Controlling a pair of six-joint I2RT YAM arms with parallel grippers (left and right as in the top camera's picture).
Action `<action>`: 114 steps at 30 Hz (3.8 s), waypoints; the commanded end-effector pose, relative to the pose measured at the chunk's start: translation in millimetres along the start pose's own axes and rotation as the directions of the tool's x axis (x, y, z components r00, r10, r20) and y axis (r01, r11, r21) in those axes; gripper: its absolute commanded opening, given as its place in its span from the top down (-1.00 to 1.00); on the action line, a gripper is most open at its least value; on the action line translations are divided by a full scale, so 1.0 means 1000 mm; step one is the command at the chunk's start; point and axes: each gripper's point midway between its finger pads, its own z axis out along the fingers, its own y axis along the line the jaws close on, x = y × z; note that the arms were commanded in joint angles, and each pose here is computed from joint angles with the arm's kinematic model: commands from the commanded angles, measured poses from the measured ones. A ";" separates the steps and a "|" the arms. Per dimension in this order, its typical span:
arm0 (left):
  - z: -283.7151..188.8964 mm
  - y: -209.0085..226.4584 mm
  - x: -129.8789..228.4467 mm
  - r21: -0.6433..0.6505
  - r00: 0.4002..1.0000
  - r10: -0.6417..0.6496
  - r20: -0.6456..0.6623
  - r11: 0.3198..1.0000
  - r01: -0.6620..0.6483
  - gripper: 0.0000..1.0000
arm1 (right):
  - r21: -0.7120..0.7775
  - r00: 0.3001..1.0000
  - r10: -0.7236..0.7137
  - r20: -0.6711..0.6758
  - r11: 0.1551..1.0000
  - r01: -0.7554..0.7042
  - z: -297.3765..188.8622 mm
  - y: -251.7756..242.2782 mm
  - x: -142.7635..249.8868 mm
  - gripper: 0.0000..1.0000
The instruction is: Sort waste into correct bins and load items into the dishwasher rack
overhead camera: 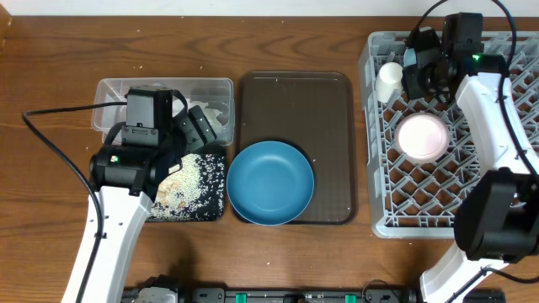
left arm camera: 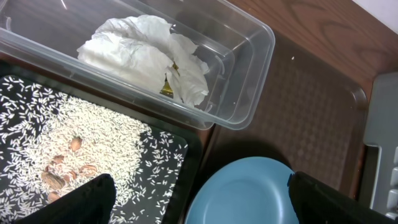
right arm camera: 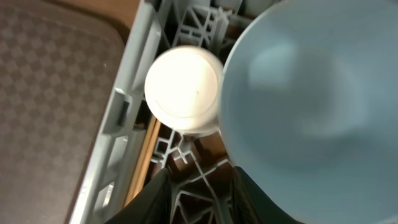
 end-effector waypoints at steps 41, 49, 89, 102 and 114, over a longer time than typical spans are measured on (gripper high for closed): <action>-0.007 -0.001 -0.009 -0.002 0.999 -0.001 0.036 1.000 0.001 -0.82 | 0.168 0.971 -0.238 -0.036 0.956 0.241 0.010 -0.021 -0.019 0.36; -0.007 -0.001 -0.009 -0.002 0.999 -0.001 0.036 1.000 0.001 -0.82 | 0.150 0.971 -0.226 -0.076 0.960 0.236 0.025 -0.024 -0.008 0.44; -0.007 -0.001 -0.009 -0.002 0.999 -0.001 0.036 1.000 0.001 -0.83 | -0.699 0.795 0.364 0.485 0.707 0.103 -0.132 0.000 -0.113 0.97; -0.007 -0.001 -0.009 -0.002 0.999 -0.001 0.036 1.000 0.001 -0.83 | -0.893 0.802 0.542 0.249 0.450 -0.027 -0.034 -0.030 -0.105 0.97; -0.007 -0.001 -0.009 -0.002 0.999 0.000 0.036 1.000 0.000 -0.82 | -0.906 0.794 0.584 0.170 0.409 -0.107 0.016 -0.048 -0.080 0.97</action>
